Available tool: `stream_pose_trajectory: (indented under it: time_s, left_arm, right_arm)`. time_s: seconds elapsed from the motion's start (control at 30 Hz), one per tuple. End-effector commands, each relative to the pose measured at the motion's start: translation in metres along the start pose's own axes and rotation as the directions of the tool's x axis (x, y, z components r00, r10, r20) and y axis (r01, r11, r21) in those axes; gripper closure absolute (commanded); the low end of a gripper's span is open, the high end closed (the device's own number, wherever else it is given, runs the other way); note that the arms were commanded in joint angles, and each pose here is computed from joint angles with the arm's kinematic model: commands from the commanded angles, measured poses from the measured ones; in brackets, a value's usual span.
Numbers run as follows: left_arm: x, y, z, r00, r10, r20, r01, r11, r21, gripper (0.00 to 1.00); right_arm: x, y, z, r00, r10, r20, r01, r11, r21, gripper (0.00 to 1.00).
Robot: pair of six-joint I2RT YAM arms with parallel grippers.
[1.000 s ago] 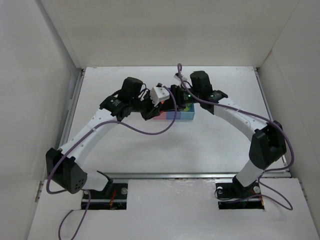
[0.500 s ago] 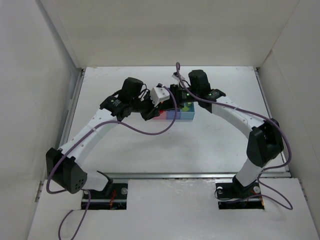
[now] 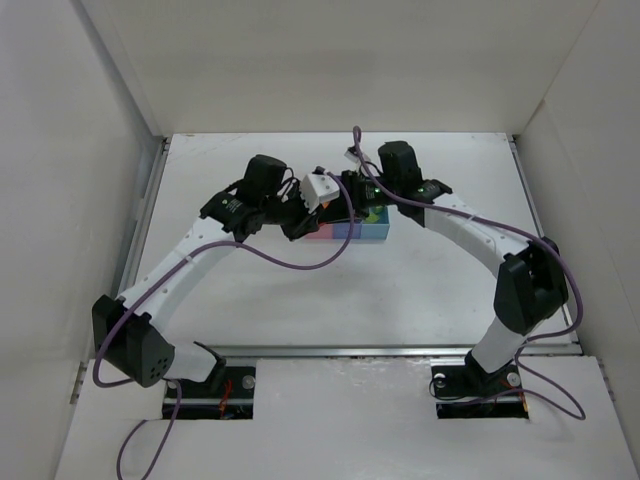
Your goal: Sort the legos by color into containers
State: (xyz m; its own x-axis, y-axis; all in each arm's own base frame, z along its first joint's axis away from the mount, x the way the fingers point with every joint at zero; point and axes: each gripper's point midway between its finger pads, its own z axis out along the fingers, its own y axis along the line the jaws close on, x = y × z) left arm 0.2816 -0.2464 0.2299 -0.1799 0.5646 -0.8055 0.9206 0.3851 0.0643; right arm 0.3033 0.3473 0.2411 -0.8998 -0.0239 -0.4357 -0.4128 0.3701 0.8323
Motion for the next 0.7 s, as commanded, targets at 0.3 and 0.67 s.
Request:
stream_pose_trajectory:
  time_s: [0.3,0.67]
  left_arm:
    - [-0.014,0.0,-0.006,0.999,0.017,0.039,-0.017,1.0,-0.012,1.0]
    - [0.085,0.009,0.011,0.986,-0.091,-0.137,0.085,0.995,-0.05,1.0]
  right_arm:
    - [-0.009,0.017,-0.014,0.997,-0.061,0.045,0.062,0.997,-0.037,1.0]
    - [-0.018,-0.06,-0.1,0.958,0.012,0.287,-0.067,0.981,0.18,1.0]
